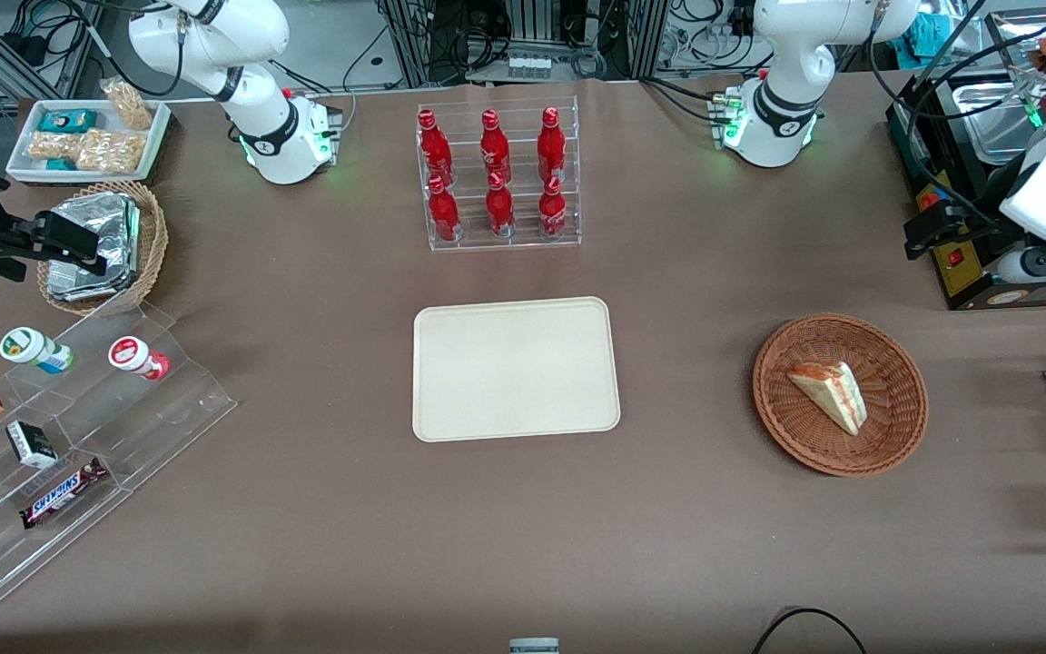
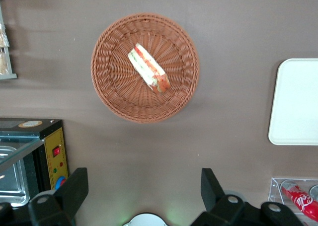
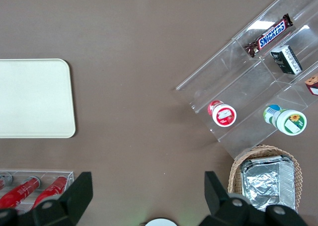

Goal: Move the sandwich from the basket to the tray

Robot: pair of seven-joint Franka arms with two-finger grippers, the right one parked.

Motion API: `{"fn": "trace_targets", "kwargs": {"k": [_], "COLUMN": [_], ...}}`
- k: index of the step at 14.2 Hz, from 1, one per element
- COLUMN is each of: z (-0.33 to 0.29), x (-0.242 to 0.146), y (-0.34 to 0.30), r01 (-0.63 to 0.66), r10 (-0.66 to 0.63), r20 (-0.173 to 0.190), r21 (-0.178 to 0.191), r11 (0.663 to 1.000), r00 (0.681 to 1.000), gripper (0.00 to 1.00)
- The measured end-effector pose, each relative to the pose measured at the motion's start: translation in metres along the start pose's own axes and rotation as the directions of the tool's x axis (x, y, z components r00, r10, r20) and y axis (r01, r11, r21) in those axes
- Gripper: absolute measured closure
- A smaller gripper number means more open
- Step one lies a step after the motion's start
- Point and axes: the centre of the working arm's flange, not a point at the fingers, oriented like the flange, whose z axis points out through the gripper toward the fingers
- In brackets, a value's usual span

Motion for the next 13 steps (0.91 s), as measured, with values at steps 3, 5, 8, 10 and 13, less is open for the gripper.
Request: {"fn": "trace_targets", "kwargs": {"k": [3, 5, 8, 10, 13], "z": [0.041, 0.086, 0.167, 0.220, 0.269], "x": [0.010, 0.031, 0.065, 0.081, 0.088], "y": [-0.012, -0.028, -0.051, -0.059, -0.061], "r01": [0.022, 0.053, 0.096, 0.126, 0.304], "r10": [-0.022, -0.053, -0.095, -0.126, -0.305], "r20": [0.058, 0.065, 0.042, 0.010, -0.032], "r21": [0.009, 0.008, -0.002, -0.011, -0.029], "r11": [1.000, 0.999, 0.995, 0.992, 0.952], "r00": [0.998, 0.996, 0.995, 0.992, 0.952], "gripper": [0.00, 0.00, 0.00, 0.00, 0.00]}}
